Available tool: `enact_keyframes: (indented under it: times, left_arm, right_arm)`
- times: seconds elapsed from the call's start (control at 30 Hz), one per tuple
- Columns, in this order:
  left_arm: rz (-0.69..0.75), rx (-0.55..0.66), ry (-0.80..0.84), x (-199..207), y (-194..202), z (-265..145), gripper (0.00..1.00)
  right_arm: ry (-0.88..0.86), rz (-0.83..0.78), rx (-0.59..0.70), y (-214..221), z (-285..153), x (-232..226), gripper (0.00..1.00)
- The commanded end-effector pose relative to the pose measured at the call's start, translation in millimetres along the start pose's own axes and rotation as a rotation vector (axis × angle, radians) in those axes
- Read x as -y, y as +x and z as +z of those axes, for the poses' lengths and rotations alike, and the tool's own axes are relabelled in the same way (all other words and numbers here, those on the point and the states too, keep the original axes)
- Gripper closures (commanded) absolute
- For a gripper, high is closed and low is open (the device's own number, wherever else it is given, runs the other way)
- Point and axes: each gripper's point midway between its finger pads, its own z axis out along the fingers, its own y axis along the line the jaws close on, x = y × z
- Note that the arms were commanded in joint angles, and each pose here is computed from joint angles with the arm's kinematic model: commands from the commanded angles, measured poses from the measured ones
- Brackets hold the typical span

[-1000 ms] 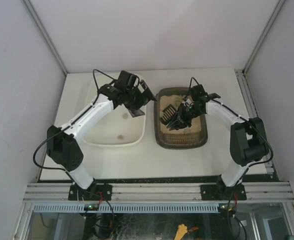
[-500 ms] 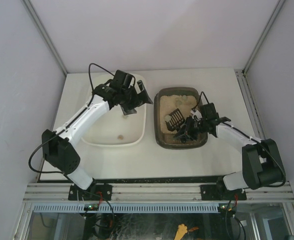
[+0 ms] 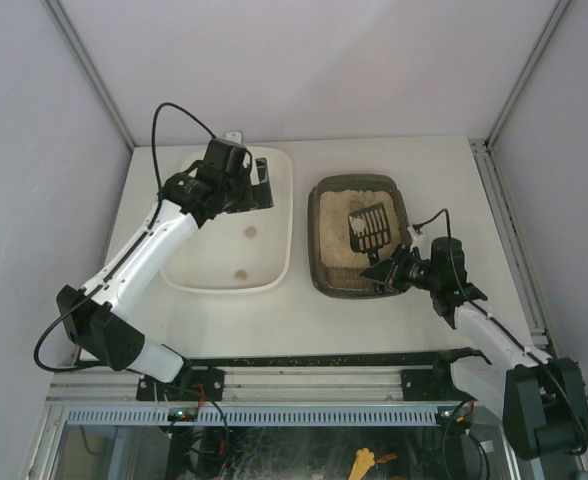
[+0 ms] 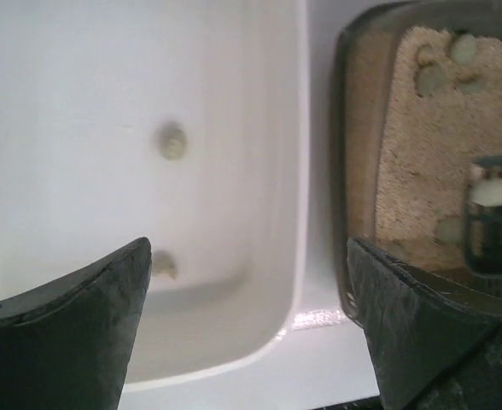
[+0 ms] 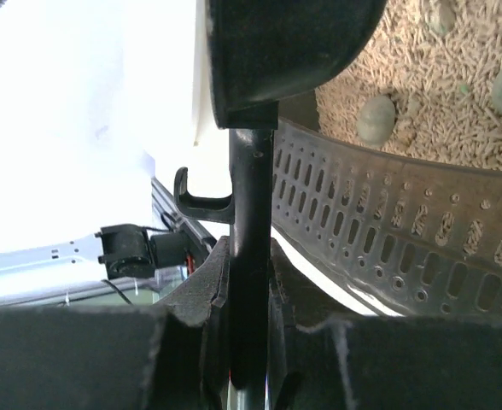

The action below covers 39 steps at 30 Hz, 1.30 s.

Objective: Clean the litter box

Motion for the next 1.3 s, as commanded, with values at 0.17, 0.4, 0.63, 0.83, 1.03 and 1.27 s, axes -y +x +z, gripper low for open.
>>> enact_keyframes:
  times: [0.17,0.4,0.63,0.83,1.03,1.27]
  left_arm:
    - [-0.033,0.270,-0.155,-60.1,-69.3,-45.3,0.00]
    - [-0.081,0.275,-0.182,-75.6,-68.9,-44.4,0.00]
    - [-0.099,0.265,-0.184,-78.5,-63.3,-41.4,0.00]
    - [-0.103,0.263,-0.185,-81.0,-61.3,-42.9,0.00]
    - [-0.114,0.254,-0.192,-87.9,-54.2,-39.9,0.00]
    - [-0.226,0.305,-0.239,-126.3,-75.1,-50.1,0.00]
  right_arm:
    - [-0.382,-0.146,0.188,-20.0,-35.2,-49.1,1.00]
    - [-0.417,-0.096,0.201,-26.1,-44.7,-49.2,1.00]
    - [-0.453,0.008,0.097,-18.7,-33.6,-55.1,1.00]
    - [-0.427,0.038,0.024,-10.5,-17.3,-49.7,1.00]
    - [-0.423,0.024,0.020,-13.1,-13.8,-55.1,1.00]
    - [-0.429,-0.022,-0.053,-1.7,-3.4,-89.8,1.00]
